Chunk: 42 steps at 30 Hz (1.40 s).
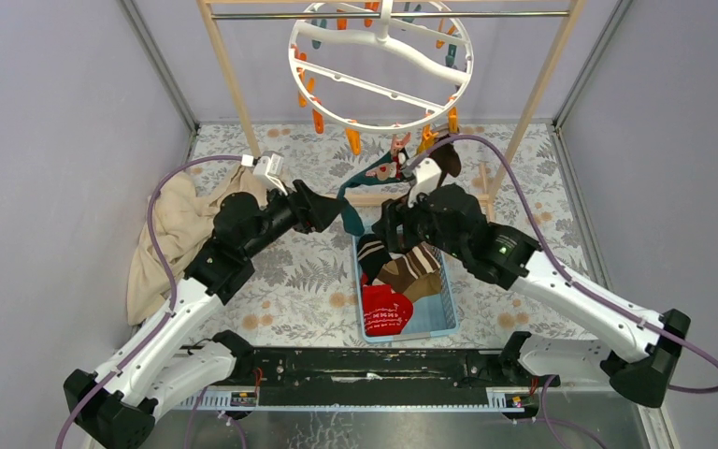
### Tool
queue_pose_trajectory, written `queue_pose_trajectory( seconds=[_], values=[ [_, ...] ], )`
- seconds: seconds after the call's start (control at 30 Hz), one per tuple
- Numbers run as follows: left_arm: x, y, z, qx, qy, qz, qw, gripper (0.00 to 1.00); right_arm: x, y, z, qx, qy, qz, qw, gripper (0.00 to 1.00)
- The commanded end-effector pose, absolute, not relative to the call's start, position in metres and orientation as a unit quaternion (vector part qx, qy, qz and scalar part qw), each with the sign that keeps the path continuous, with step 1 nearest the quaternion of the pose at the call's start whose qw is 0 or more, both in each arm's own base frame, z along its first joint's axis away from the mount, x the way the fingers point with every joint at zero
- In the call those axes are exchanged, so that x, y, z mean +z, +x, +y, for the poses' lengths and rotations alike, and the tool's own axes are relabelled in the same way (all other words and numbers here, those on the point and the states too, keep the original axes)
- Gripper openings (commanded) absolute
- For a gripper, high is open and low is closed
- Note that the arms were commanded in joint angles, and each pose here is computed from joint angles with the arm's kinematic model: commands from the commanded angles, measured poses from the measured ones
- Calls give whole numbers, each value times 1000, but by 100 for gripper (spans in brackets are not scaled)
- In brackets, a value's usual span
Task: Remove the socks clipped to the hanger
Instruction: Remove the sock from the hanger.
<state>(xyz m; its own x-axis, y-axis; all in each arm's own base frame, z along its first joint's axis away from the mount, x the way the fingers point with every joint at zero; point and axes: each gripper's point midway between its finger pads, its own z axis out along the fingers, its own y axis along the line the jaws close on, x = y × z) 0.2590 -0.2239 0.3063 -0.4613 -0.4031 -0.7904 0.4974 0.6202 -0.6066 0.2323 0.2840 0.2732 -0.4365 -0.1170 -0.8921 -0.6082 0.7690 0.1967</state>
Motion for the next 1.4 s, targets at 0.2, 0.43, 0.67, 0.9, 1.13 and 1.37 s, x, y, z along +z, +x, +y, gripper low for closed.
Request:
queue_pose_trajectory(
  seconds=[0.2,0.43,0.67,0.9,1.13,1.37],
  values=[
    [328,254,-232,-453,60,717,527,48,328,253,239,278,-114,762,574,76],
    [330,255,-234,-456,62,717,524,35,355,260,233,272,-105,745,601,74],
    [339,253,-235,-463,65,710,526,32,345,260,251,293,-123,751,580,71],
    [344,251,-235,-469,67,706,526,31,338,244,279,366,-161,730,555,69],
    [350,248,-235,-475,66,701,529,30,356,244,270,360,-152,721,572,66],
    [356,245,-235,-484,64,696,527,29,353,238,273,363,-167,728,557,64]
  ],
)
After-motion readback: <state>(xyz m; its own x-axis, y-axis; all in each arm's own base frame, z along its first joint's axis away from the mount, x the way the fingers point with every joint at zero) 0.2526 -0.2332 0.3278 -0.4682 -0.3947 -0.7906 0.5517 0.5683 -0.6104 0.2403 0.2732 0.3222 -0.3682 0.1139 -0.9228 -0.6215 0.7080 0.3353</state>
